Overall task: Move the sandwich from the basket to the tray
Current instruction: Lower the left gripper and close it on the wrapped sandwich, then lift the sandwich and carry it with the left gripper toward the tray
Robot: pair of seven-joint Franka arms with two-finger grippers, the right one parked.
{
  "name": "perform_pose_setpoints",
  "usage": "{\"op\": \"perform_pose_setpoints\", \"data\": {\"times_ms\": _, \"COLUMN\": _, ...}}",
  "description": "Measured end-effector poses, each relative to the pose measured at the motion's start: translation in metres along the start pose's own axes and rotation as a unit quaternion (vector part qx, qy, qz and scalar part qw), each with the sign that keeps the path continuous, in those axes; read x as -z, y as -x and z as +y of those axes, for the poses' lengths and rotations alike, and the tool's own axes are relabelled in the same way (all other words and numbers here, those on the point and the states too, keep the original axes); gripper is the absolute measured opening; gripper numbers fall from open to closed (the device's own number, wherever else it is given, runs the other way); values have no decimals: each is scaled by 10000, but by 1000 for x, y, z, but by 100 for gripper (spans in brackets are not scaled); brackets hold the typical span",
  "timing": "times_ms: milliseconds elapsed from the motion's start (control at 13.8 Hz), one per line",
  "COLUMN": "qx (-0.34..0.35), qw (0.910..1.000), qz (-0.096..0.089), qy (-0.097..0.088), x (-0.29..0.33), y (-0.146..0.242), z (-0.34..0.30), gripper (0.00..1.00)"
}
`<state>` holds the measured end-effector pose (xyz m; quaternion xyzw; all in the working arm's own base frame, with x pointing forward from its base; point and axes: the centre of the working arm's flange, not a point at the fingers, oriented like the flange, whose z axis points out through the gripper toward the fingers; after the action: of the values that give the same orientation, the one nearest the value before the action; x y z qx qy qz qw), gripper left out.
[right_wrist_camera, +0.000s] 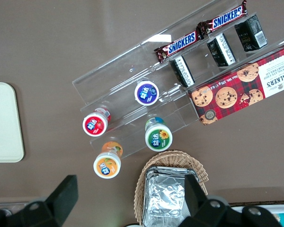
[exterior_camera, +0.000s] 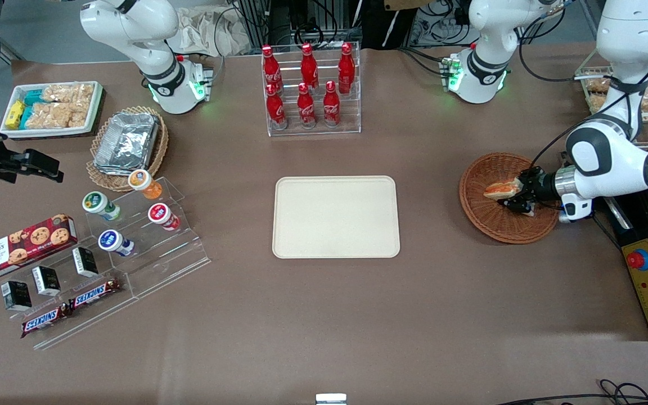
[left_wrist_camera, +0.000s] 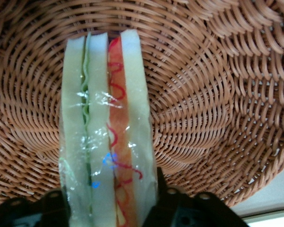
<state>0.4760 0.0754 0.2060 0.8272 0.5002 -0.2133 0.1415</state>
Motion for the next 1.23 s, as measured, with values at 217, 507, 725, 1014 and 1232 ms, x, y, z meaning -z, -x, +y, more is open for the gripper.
{"op": "perform_pose_setpoints", "data": {"times_ms": 217, "qx": -26, "qw": 10000, "qz": -4, "qy": 24, "x": 7, "y": 3, "z": 1, "gripper": 38}}
{"op": "perform_pose_setpoints", "data": {"times_ms": 507, "qx": -395, "qw": 9991, "qz": -33, "qy": -134, "x": 48, "y": 25, "z": 8, "gripper": 29}}
{"op": "perform_pose_setpoints", "data": {"times_ms": 725, "qx": -722, "qw": 9970, "qz": 14, "qy": -271, "x": 103, "y": 50, "z": 20, "gripper": 30}}
{"op": "perform_pose_setpoints", "data": {"times_ms": 1014, "qx": -1195, "qw": 9914, "qz": -23, "qy": -524, "x": 167, "y": 87, "z": 46, "gripper": 29}}
{"op": "perform_pose_setpoints", "data": {"times_ms": 1232, "qx": -1868, "qw": 9791, "qz": 132, "qy": -798, "x": 180, "y": 142, "z": 88, "gripper": 29}}
